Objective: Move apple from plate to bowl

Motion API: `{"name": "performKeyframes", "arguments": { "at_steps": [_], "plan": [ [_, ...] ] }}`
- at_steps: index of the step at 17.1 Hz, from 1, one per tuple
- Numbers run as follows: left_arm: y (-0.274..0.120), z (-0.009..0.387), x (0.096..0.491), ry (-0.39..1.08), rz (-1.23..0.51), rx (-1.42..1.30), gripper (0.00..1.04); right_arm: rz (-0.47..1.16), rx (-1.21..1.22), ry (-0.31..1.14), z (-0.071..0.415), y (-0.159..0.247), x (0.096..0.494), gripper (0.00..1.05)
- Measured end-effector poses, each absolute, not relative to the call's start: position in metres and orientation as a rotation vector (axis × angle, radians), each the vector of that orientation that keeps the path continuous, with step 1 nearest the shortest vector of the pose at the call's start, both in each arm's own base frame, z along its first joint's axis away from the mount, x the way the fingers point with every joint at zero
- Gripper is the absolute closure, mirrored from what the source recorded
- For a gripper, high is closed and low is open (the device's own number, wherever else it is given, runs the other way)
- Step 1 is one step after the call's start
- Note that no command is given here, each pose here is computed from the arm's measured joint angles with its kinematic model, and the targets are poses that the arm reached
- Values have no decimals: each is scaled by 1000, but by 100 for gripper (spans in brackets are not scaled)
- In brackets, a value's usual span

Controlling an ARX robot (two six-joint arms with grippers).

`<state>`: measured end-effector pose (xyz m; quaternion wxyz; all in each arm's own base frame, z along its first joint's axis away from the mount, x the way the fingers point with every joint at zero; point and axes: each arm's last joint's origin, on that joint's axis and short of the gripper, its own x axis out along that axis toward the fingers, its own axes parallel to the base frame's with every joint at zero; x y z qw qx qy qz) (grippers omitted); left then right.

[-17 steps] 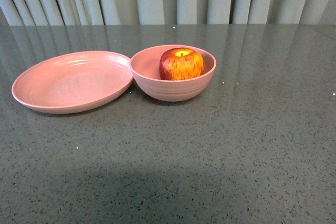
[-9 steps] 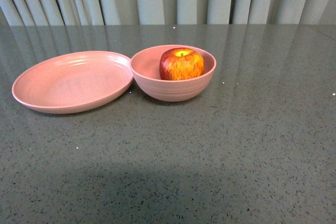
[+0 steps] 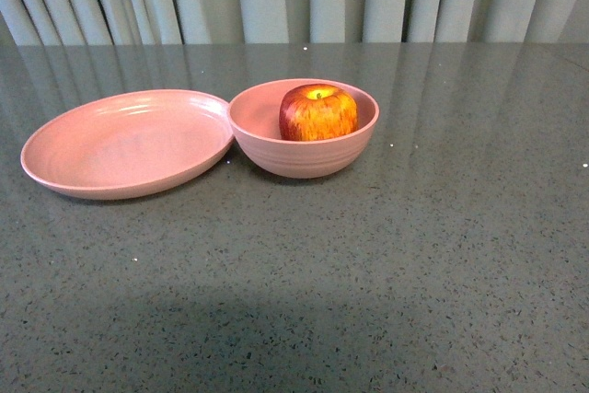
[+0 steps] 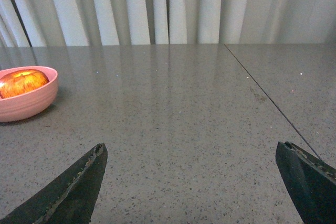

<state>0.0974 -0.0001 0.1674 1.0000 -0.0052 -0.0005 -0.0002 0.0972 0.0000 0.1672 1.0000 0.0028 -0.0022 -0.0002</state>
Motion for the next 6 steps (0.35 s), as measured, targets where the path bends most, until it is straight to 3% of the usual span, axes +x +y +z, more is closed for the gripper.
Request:
{"name": "performKeyframes", "arguments": {
  "at_steps": [6],
  "plan": [
    [0, 167, 97, -1, 0, -11, 7, 0, 6, -4, 167, 0, 97, 7]
  ]
}}
